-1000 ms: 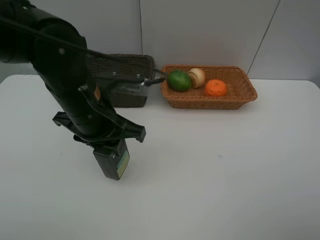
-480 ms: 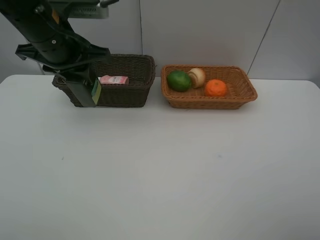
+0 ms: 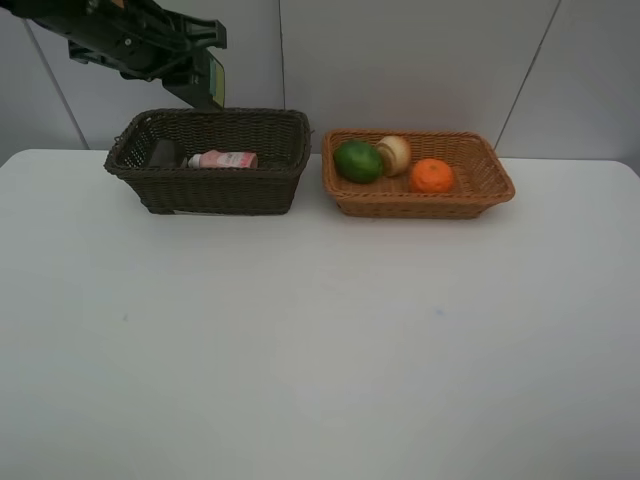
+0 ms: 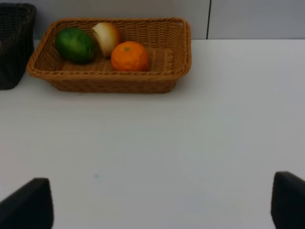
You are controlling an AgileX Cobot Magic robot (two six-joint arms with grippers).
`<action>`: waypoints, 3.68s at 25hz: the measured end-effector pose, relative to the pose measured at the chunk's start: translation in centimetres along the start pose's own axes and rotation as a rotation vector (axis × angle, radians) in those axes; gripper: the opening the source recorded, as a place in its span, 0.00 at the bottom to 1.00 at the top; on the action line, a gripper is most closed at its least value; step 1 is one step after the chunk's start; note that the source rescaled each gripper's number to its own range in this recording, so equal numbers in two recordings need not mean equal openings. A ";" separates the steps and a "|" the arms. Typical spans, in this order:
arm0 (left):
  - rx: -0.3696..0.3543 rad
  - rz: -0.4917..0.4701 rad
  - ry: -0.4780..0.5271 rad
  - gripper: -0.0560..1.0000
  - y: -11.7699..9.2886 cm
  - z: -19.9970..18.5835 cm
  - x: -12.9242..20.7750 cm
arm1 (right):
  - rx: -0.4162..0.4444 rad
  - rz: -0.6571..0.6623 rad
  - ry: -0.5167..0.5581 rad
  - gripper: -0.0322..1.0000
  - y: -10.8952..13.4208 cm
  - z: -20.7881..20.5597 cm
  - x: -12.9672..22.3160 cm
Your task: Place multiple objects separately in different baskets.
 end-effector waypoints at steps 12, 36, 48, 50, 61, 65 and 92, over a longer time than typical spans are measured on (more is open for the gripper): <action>0.095 0.008 -0.006 0.19 0.6 8.9 5.8 | 0.000 0.000 0.000 0.98 0.0 0.0 0.0; 0.149 0.021 0.010 0.80 -0.9 10.7 8.6 | 0.000 0.000 0.000 0.98 0.0 0.0 0.0; 0.073 0.042 0.048 1.00 -0.8 7.1 5.8 | 0.000 0.000 0.000 0.98 0.0 0.0 0.0; 0.016 0.059 0.072 1.00 0.3 5.4 4.5 | 0.000 0.000 0.000 0.98 0.0 0.0 0.0; -0.206 0.013 0.219 1.00 9.3 -9.7 3.3 | 0.000 0.000 0.000 0.98 0.0 0.0 0.0; -0.191 0.011 0.237 1.00 9.7 -16.7 5.7 | 0.000 0.000 0.000 0.98 0.0 0.0 0.0; -0.104 0.148 -0.107 1.00 7.8 -34.7 16.1 | 0.000 0.000 0.000 0.98 0.0 0.0 0.0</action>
Point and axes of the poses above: a point on each arm's last joint axis where the gripper is mounted, z pointing out along that axis toward the gripper, y along the wrist's bending axis when the last joint is at zero, x = y × z, the point moved 7 cm from there along z, pointing out along that axis toward the gripper, and after that the axes turned 9 degrees about -z, right-handed, at the moved point
